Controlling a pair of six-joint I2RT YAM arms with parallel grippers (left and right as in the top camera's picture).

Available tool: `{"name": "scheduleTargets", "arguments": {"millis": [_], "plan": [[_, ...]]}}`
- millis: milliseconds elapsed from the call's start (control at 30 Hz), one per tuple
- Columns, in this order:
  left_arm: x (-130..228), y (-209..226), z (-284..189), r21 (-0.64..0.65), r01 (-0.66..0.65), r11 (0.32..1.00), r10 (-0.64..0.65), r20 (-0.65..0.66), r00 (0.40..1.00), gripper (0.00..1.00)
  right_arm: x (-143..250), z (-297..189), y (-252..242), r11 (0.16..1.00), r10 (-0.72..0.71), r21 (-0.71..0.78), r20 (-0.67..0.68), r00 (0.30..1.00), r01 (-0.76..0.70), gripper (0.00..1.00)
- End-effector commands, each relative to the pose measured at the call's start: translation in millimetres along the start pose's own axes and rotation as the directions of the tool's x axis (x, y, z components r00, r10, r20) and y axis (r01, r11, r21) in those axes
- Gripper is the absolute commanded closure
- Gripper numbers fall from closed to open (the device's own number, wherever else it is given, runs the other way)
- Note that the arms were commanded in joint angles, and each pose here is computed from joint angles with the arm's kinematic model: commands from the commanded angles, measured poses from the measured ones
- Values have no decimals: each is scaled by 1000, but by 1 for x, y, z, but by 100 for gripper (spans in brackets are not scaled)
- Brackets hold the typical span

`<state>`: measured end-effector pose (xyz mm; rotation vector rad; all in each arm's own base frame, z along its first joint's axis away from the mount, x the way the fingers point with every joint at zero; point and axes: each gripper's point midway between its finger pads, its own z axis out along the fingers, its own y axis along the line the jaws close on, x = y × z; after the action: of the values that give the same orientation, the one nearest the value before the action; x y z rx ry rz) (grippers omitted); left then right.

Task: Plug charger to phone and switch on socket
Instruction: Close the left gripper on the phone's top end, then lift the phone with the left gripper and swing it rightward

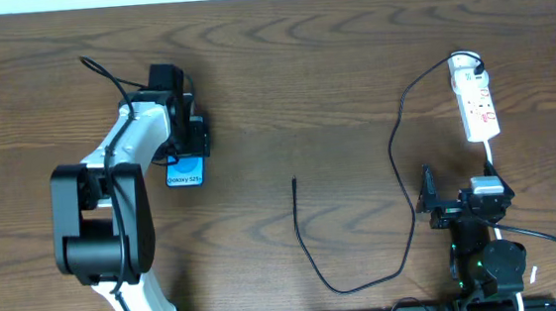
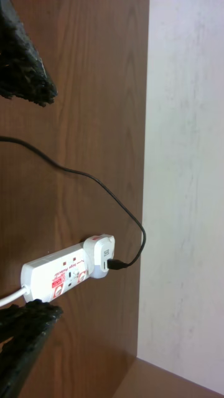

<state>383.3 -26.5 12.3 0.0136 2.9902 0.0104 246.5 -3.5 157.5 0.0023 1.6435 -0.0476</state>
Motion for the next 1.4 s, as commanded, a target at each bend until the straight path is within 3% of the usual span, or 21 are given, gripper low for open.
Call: {"name": "scheduleTargets", "arguments": {"millis": [0, 167, 367, 500, 667, 733, 900, 967, 1033, 1267, 1367], "plan": [[-15, 3, -34, -16, -3, 1000, 4, 99, 995, 93, 0, 0, 0, 1000, 13, 3, 2, 1000, -13, 1], [-15, 0, -57, 11, 3, 1000, -4, 135, 991, 93, 0, 0, 0, 1000, 13, 3, 2, 1000, -13, 1], [-11, -47, -74, 289, 10, 957, -46, 120, 992, 92, 0, 0, 0, 1000, 13, 3, 2, 1000, -13, 1], [-5, -93, -94, 555, 62, 829, -103, 43, 994, 93, 0, 0, 0, 1000, 13, 3, 3, 1000, -13, 1], [0, -119, -115, 695, 213, 687, -197, -105, 975, 93, 0, 0, 0, 1000, 13, 3, 2, 1000, -13, 1], [3, -131, -128, 746, 306, 592, -230, -208, 951, 93, 0, 0, 0, 1000, 13, 3, 2, 1000, -13, 1], [10, -153, -162, 744, 566, 355, -253, -506, 825, 93, 0, 0, 0, 1000, 13, 3, 2, 1000, -13, 1], [13, -160, -178, 674, 694, 252, -234, -654, 720, 93, 0, 0, 0, 1000, 13, 3, 2, 1000, -13, 1], [15, -163, -189, 630, 751, 199, -199, -724, 660, 93, 0, 0, 0, 1000, 13, 3, 2, 1000, -13, 1], [18, -167, -207, 494, 861, 119, -133, -852, 507, 93, 0, 0, 0, 1000, 13, 3, 2, 1000, -13, 1], [18, -167, -207, 488, 864, 119, -134, -855, 501, 93, 0, 0, 0, 1000, 13, 3, 2, 1000, -13, 1]]}}
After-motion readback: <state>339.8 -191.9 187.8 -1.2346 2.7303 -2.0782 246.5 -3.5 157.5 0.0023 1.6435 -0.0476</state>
